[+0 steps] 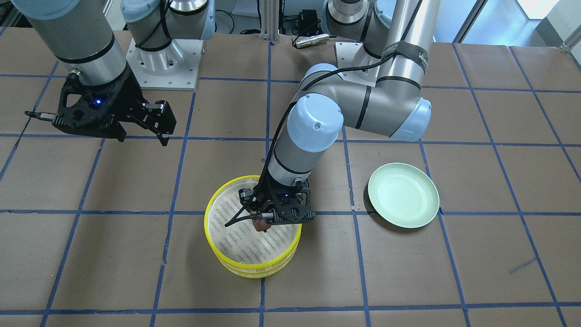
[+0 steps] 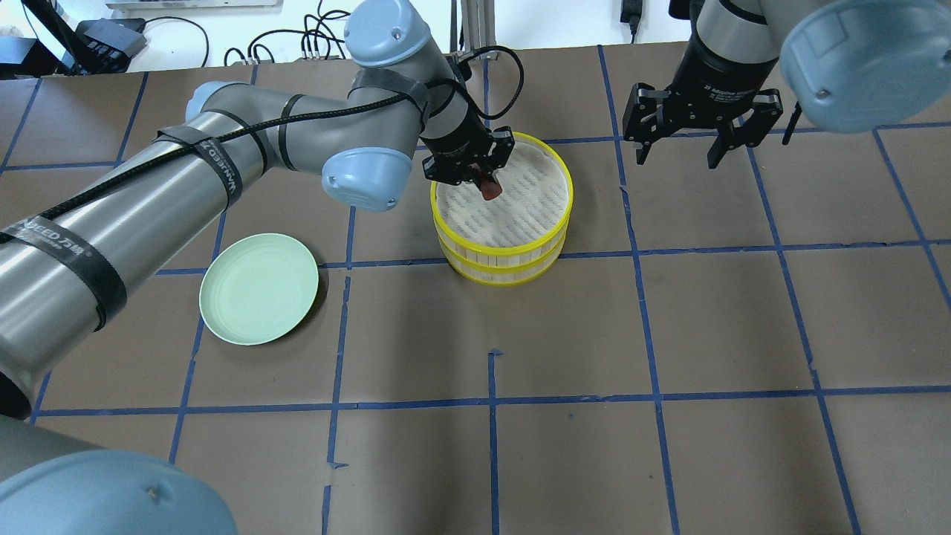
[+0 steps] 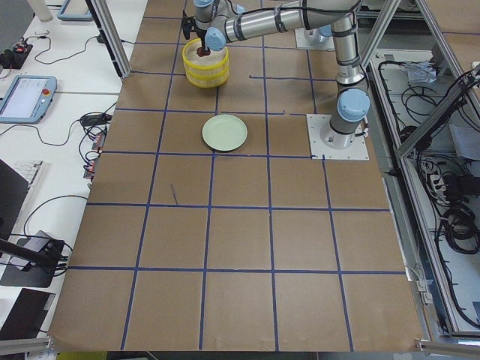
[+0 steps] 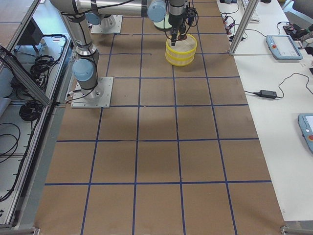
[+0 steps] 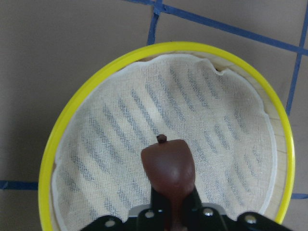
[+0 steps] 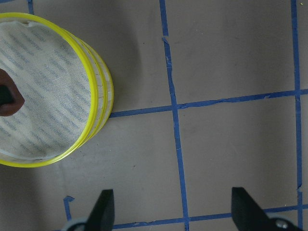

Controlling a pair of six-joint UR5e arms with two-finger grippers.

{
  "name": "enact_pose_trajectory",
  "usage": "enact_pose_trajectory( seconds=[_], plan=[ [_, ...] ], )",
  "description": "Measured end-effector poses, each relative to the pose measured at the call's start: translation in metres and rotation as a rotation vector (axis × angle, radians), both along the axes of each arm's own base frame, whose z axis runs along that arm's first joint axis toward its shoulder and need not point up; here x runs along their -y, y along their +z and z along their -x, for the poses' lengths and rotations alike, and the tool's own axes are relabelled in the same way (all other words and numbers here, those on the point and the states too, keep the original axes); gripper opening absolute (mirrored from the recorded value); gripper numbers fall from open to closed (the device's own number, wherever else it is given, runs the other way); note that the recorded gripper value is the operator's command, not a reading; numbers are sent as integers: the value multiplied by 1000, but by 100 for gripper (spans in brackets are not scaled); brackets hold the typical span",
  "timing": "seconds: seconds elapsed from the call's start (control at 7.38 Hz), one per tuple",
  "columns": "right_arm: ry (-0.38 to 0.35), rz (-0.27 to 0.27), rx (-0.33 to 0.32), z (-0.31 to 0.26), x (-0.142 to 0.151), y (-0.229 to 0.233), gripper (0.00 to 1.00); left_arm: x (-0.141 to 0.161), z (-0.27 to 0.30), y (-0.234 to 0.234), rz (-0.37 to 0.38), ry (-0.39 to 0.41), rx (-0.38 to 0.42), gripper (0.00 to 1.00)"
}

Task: Place buns in different layers of steamer
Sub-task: 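Lower the brown bun into the top steamer tier with the left gripper, then open the left gripper and raise both arms away from the steamer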

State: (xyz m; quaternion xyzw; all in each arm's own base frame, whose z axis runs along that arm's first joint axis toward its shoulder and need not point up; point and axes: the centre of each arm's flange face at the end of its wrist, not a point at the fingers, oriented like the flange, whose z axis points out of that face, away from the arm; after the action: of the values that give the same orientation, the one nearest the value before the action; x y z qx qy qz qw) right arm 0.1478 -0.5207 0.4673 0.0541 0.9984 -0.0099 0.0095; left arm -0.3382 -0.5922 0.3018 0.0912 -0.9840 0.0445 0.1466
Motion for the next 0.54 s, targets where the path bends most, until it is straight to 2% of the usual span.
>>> enact_pose_trajectory(
  seconds=[0.27,0.54],
  plan=[
    [1,10,7,-2,-2,4,91,-4,-3,24,47,4,23,100],
    [1,20,9,-2,-1,5,92,-6,-20,60,105,31,67,100]
  ],
)
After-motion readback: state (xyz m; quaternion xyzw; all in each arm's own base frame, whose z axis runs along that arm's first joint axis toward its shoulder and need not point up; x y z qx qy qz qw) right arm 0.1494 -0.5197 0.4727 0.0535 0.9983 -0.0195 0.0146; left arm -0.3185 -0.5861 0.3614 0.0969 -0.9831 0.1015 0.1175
